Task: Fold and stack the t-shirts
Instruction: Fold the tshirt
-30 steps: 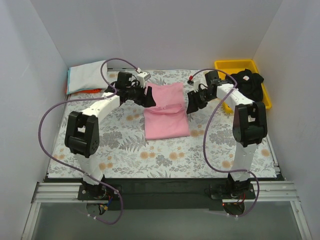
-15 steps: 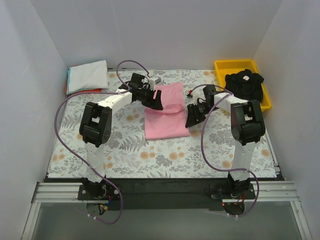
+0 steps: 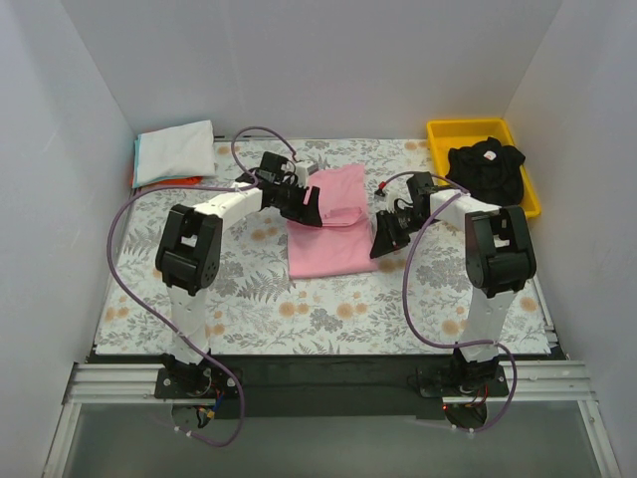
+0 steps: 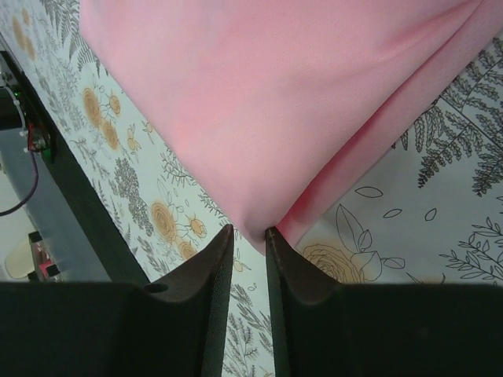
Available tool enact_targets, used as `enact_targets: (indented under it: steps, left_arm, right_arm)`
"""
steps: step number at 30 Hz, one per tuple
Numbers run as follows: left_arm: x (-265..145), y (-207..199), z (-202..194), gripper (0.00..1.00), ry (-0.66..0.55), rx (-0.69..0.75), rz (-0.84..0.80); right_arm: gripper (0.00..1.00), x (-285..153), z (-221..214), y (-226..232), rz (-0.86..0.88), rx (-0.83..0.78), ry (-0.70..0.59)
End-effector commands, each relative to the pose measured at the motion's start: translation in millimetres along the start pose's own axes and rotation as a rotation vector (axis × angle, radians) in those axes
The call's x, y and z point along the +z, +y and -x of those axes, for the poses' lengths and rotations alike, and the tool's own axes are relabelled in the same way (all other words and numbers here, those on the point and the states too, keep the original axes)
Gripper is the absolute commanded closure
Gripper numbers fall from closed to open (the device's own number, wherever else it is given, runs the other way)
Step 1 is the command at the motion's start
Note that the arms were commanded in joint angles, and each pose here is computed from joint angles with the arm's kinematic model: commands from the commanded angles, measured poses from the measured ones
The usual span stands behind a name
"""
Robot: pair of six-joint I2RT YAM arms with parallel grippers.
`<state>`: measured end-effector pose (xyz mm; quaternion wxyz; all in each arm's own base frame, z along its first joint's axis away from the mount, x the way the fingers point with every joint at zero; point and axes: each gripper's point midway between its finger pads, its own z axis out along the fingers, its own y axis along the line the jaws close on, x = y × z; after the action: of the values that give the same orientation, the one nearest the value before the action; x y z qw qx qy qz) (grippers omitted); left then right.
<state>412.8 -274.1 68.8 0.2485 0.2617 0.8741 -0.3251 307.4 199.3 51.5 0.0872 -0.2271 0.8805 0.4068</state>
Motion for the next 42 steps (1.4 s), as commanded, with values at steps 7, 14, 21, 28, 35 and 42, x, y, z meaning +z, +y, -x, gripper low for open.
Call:
enact_targets:
  steps: [7, 14, 21, 28, 35, 42]
  left_arm:
    - [-27.8, -23.1, 19.5, 0.40, -0.075, 0.033, -0.004]
    - [-38.7, -28.2, -7.5, 0.42, -0.044, 0.023, 0.003]
    - [-66.5, -51.4, -27.6, 0.42, -0.031, 0.042, -0.054]
    - [-111.5, -62.8, -41.9, 0.42, -0.052, 0.125, -0.170]
    - [-121.2, -78.9, -95.7, 0.44, -0.096, 0.569, -0.231]
    - [-81.6, -56.9, -117.3, 0.44, -0.126, 0.924, -0.123]
  right_arm:
    - [0.88, 4.7, -12.4, -10.0, -0.058, 0.028, 0.032]
    - [0.99, 8.1, -28.4, -23.0, -0.175, -0.017, 0.097]
    - [0.94, 10.3, -42.1, -18.9, -0.221, -0.034, 0.154]
    - [0.58, -37.9, -12.8, 27.2, -0.206, -0.312, 0.007]
    - [0.47, -57.7, 18.1, 48.2, -0.259, -0.918, -0.095]
    - [0.41, -9.7, 6.4, 47.5, -0.288, -1.427, -0.044]
